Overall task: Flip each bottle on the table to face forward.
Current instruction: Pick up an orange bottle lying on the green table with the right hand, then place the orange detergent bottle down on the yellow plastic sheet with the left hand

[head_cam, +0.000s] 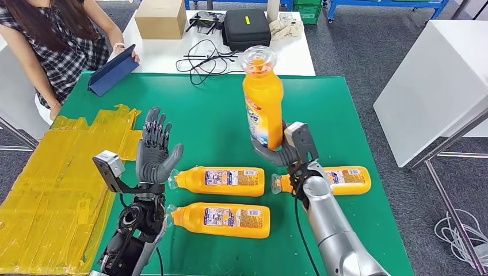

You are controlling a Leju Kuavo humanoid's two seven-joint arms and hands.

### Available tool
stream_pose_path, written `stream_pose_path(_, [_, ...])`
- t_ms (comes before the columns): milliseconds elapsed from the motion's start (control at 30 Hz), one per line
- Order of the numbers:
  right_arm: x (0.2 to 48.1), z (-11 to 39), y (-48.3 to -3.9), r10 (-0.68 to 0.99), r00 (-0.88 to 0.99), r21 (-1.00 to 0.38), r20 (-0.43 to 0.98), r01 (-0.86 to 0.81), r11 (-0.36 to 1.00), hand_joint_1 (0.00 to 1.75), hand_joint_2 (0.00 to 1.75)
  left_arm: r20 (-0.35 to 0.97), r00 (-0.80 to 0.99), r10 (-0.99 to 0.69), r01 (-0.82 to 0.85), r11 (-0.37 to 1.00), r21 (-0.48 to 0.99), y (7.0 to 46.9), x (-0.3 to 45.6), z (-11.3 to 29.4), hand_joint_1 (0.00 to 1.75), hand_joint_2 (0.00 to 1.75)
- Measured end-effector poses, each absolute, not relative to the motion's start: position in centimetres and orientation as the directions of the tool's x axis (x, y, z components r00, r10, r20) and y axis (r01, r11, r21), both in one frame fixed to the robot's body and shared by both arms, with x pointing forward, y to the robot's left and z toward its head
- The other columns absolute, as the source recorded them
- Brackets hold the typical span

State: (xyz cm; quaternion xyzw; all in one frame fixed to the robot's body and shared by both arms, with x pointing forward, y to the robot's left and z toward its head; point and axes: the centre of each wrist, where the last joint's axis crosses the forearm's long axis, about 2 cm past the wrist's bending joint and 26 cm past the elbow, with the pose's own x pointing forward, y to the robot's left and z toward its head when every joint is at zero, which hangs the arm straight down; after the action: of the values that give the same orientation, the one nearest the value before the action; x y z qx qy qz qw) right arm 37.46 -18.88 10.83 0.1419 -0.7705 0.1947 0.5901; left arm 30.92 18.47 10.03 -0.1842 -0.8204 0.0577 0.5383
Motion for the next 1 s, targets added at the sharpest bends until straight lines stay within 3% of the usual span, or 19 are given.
stream_pose_path(233, [38.6, 13.2, -12.3, 0.016, -0.217, -0.143, 0.976, -0.584, 0.799, 1.75, 1.75, 0.853, -0.399, 0.336, 0.225, 0.938, -0.264, 18.7, 31.0, 11.0, 0.0, 1.75])
stream_pose_path(600, [37.5, 14.5, -7.0, 0.135, -0.172, -0.217, 0.976, -0.7, 0.68, 1.75, 1.75, 0.862, -0.446, 0.242, 0.179, 0.967, -0.179, 19.0, 30.5, 11.5, 0.0, 1.75])
stream_pose_path(1000, [35.3, 14.2, -3.7, 0.313, -0.269, -0.402, 0.911, -0.752, 0.523, 1.75, 1.75, 0.852, -0.402, 0.336, 0.203, 0.94, -0.275, 19.3, 30.1, 11.4, 0.0, 1.75])
